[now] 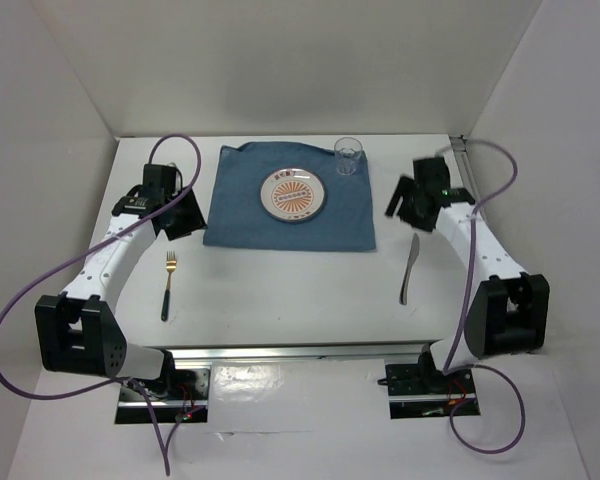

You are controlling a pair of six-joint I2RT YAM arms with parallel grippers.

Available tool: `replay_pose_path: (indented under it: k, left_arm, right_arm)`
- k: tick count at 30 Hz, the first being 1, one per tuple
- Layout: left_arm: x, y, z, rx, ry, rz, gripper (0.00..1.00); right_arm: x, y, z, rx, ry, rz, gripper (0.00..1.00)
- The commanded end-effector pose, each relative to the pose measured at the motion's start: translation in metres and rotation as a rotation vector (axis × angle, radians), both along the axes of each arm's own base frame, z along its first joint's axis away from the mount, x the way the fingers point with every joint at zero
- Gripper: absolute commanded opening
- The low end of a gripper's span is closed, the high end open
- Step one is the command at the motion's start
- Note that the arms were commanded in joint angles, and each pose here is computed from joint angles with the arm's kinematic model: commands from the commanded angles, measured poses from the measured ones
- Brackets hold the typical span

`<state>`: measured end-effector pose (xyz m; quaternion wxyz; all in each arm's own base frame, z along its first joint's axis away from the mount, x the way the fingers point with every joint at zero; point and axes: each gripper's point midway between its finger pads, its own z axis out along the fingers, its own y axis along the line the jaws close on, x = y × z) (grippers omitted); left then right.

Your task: Set the dinner table for one person

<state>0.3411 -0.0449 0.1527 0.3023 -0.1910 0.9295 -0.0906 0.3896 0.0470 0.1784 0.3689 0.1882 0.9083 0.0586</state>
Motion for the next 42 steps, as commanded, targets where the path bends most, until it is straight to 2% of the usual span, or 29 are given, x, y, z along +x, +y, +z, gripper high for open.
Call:
replay_pose_path:
  k: [1,2,5,11,14,17,23,29,35,36,39,40,42]
  left_arm:
    - [0.010,-0.006,0.016,-0.021,-0.049,-0.015,0.59]
    - [0.010,-0.008,0.016,-0.031,-0.049,-0.024,0.59]
    - [0.009,-0.011,0.017,-0.042,-0.048,-0.032,0.59]
    - [0.007,-0.016,0.021,-0.074,-0.064,-0.046,0.59]
    - [0.007,-0.016,0.024,-0.074,-0.073,-0.046,0.59]
    - [0.004,-0.016,0.020,-0.074,-0.062,-0.046,0.59]
    - [0.007,-0.016,0.021,-0.074,-0.062,-0.046,0.59]
    - [0.009,-0.017,0.024,-0.074,-0.071,-0.046,0.59]
    - [0.010,-0.015,0.021,-0.067,-0.063,-0.040,0.59]
    - [0.010,-0.015,0.021,-0.067,-0.063,-0.040,0.59]
    - [0.010,-0.015,0.021,-0.067,-0.063,-0.040,0.59]
    - [0.010,-0.015,0.021,-0.067,-0.063,-0.040,0.59]
    - [0.010,-0.015,0.021,-0.067,-0.063,-0.040,0.59]
  right_arm:
    - [-0.061,-0.020,-0.049,0.109,0.141,-0.104,0.76]
    - [-0.079,-0.031,-0.071,0.122,0.189,-0.139,0.76]
    - [-0.098,-0.047,-0.086,0.136,0.234,-0.177,0.72]
    - [-0.108,-0.054,-0.117,0.121,0.345,-0.184,0.63]
    - [-0.105,-0.050,-0.128,0.137,0.349,-0.163,0.63]
    - [-0.104,-0.050,-0.134,0.137,0.352,-0.163,0.51]
    - [-0.104,-0.046,-0.147,0.097,0.380,-0.125,0.49]
    - [-0.112,-0.034,-0.169,0.075,0.477,-0.087,0.50]
    - [-0.109,-0.026,-0.173,0.099,0.480,-0.072,0.50]
    - [-0.111,-0.023,-0.176,0.095,0.492,-0.061,0.40]
    - [-0.110,-0.021,-0.181,0.069,0.507,-0.061,0.29]
    - [-0.110,-0.025,-0.181,0.049,0.505,-0.072,0.20]
    - [-0.106,-0.019,-0.179,0.043,0.504,-0.071,0.13]
